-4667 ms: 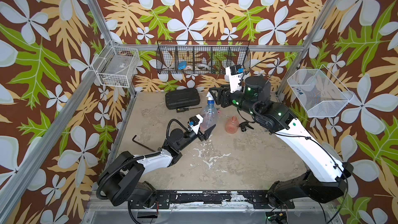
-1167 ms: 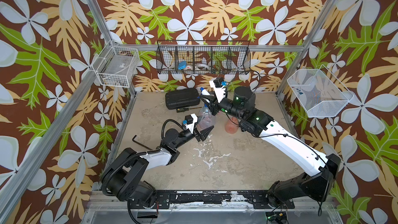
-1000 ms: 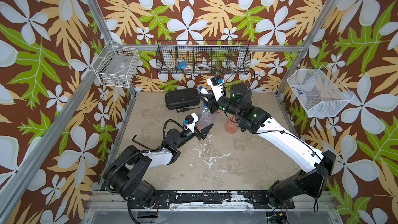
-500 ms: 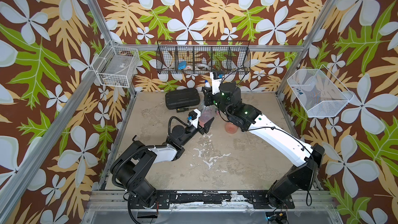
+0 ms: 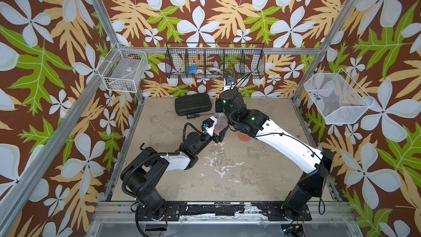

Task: Attach spray nozzles to spray bottles
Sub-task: Screw the spray nozzle on the spray bottle.

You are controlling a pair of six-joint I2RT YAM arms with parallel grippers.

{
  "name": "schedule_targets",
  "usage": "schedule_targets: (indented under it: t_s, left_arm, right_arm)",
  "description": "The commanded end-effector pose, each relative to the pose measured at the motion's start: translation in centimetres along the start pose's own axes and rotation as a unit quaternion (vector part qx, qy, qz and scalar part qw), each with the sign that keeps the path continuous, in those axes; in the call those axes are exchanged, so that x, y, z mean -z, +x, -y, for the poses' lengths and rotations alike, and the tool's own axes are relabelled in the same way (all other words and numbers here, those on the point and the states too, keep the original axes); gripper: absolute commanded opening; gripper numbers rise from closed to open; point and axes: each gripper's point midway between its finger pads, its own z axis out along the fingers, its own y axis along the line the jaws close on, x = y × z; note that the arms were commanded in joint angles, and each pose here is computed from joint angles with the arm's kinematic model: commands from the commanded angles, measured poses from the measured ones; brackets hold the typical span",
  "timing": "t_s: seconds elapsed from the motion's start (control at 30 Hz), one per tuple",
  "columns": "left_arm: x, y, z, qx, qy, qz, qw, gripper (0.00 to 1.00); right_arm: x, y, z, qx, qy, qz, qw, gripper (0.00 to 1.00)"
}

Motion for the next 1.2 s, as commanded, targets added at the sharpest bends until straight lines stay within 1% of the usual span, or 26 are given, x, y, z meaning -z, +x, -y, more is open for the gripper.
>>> schedule_targets:
  t_s: [0.0,0.1,0.23,0.3,0.53,0.67,0.83,0.93,1.07,1.17]
  left_arm:
    - [0.8,-8.3,-1.1,0.022,-0.026,0.164,0.986,0.59]
    - [0.9,-8.1,-0.8,0.025,-0.015,0.17,0.985,0.59]
    - [1.2,-8.1,-0.6,0.03,-0.008,0.175,0.984,0.58]
    - [1.3,-8.2,-0.2,0.03,0.003,0.179,0.983,0.58]
    - [1.0,-7.4,0.5,0.025,0.021,0.164,0.986,0.59]
    - [0.8,-6.8,0.6,0.023,0.025,0.155,0.987,0.59]
    - [0.5,-6.0,1.1,0.02,0.039,0.137,0.99,0.59]
    - [0.5,-5.7,1.3,0.018,0.045,0.127,0.991,0.59]
    - [0.6,-5.1,1.7,0.021,0.054,0.117,0.991,0.59]
    - [0.8,-4.8,2.0,0.024,0.065,0.112,0.991,0.6]
  right_arm:
    - [0.9,4.4,0.8,0.07,-0.001,-0.088,0.994,0.01]
    - [1.6,3.5,0.3,0.067,-0.026,-0.08,0.994,0.11]
    - [2.4,2.7,0.1,0.067,-0.045,-0.07,0.994,0.24]
    - [2.8,2.3,0.1,0.067,-0.05,-0.066,0.994,0.29]
    - [4.8,0.6,-0.8,0.07,-0.102,-0.052,0.991,0.46]
    - [5.9,0.1,-1.0,0.072,-0.127,-0.047,0.988,0.52]
    - [8.3,-0.6,-1.1,0.088,-0.176,-0.029,0.98,0.67]
    - [9.4,-0.9,-0.8,0.093,-0.213,-0.02,0.972,0.69]
    - [10.6,-2.2,0.3,0.069,-0.277,-0.001,0.958,0.71]
    - [10.4,-3.7,1.6,0.05,-0.306,0.014,0.95,0.72]
